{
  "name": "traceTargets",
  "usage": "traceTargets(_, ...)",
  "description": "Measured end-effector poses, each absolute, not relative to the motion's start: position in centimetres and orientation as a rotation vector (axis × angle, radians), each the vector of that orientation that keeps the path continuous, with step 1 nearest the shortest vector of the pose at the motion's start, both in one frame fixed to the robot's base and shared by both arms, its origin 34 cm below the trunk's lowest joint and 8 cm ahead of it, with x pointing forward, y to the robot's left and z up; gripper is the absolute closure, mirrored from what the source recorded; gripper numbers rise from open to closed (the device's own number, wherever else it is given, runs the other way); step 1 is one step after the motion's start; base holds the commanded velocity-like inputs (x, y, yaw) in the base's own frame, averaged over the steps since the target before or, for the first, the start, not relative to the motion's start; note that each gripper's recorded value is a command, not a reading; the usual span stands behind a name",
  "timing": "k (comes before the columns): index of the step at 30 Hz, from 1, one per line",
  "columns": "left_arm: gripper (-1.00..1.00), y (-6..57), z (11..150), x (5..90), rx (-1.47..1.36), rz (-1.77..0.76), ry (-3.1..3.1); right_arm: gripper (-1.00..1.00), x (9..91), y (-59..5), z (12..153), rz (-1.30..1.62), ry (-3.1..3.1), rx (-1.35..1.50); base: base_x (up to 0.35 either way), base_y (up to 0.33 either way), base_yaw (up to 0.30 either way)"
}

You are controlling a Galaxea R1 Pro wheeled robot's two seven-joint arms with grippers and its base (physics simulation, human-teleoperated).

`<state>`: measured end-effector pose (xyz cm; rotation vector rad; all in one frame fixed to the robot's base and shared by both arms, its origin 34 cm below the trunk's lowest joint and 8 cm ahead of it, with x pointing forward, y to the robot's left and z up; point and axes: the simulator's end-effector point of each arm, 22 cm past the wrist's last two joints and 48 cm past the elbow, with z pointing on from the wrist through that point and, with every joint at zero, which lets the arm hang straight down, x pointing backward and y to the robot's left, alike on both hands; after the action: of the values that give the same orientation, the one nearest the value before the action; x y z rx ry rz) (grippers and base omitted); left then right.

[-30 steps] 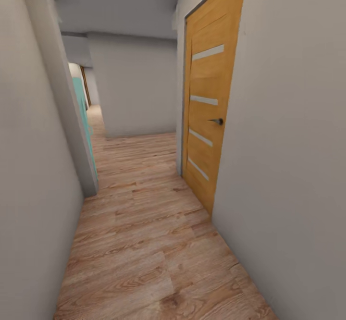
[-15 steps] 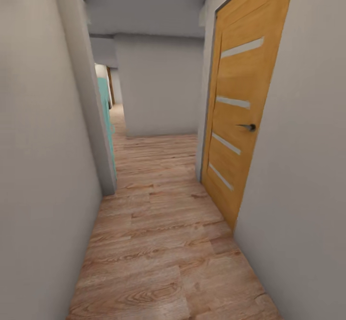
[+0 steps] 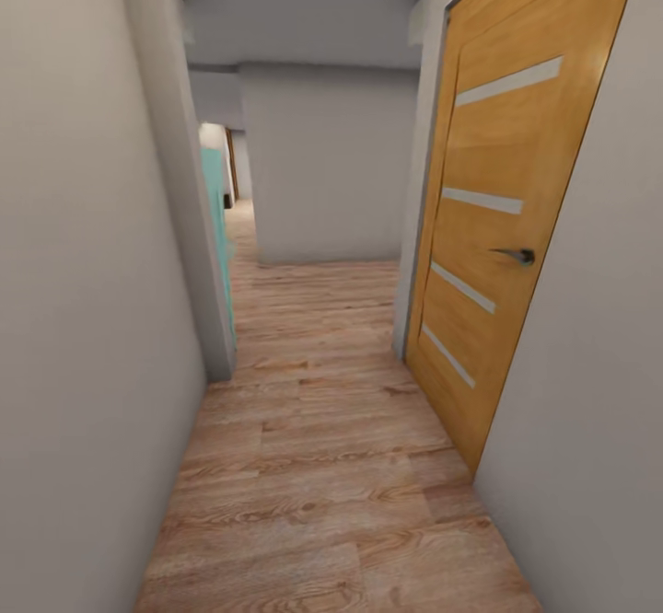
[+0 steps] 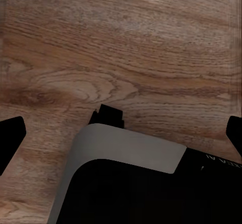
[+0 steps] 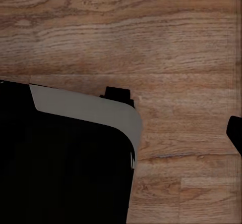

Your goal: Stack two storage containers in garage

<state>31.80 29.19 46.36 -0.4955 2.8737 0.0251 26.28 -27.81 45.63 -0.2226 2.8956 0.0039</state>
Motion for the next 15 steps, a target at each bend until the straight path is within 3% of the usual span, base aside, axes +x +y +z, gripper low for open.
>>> traceTargets(11, -1.00, 29.19, 46.36, 31.80, -0.495, 0.025, 2.874, -1.00, 26.30, -27.62, 45.62, 0.007, 2.896, -0.216, 0.313, -0.156, 0.003)
traceTargets(15, -1.00, 29.20, 46.36, 31.80, -0.496, 0.025, 2.874, -1.00, 26.30, -27.60, 45.62, 0.008, 2.896, -0.214, 0.312, -0.162, 0.151)
